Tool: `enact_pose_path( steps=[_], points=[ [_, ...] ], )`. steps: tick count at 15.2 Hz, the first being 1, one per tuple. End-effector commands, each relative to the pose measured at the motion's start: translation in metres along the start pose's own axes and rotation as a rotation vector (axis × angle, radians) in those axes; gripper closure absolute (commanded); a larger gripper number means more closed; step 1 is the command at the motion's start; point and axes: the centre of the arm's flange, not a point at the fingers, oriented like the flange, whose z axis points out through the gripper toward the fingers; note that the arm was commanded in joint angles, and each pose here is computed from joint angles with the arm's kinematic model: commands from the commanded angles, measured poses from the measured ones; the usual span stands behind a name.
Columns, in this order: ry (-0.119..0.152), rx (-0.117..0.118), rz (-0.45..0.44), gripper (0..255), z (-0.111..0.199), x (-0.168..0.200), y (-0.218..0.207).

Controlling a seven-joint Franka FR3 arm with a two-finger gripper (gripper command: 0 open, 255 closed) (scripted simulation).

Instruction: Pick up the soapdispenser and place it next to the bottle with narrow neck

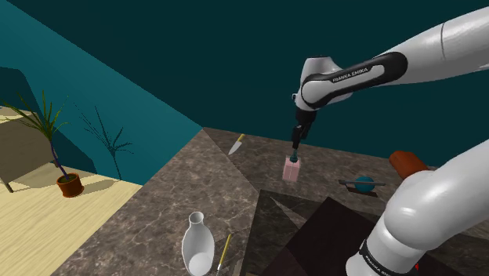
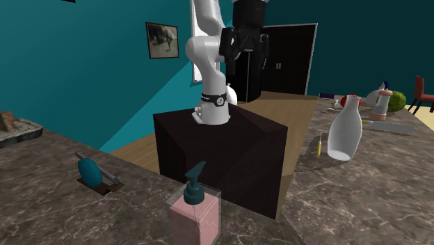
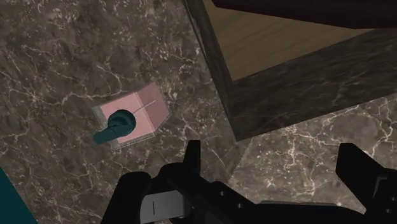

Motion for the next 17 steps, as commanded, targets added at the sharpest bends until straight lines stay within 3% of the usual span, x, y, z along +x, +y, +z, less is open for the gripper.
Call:
enact_pose_path(
  steps=[1,17],
  points=[
    [-0.003,-0.018,-0.01,0,0.018,0.008,0.016],
    [-0.036,-0.151,-0.082,0,0.161,0.063,0.145]
  ],
)
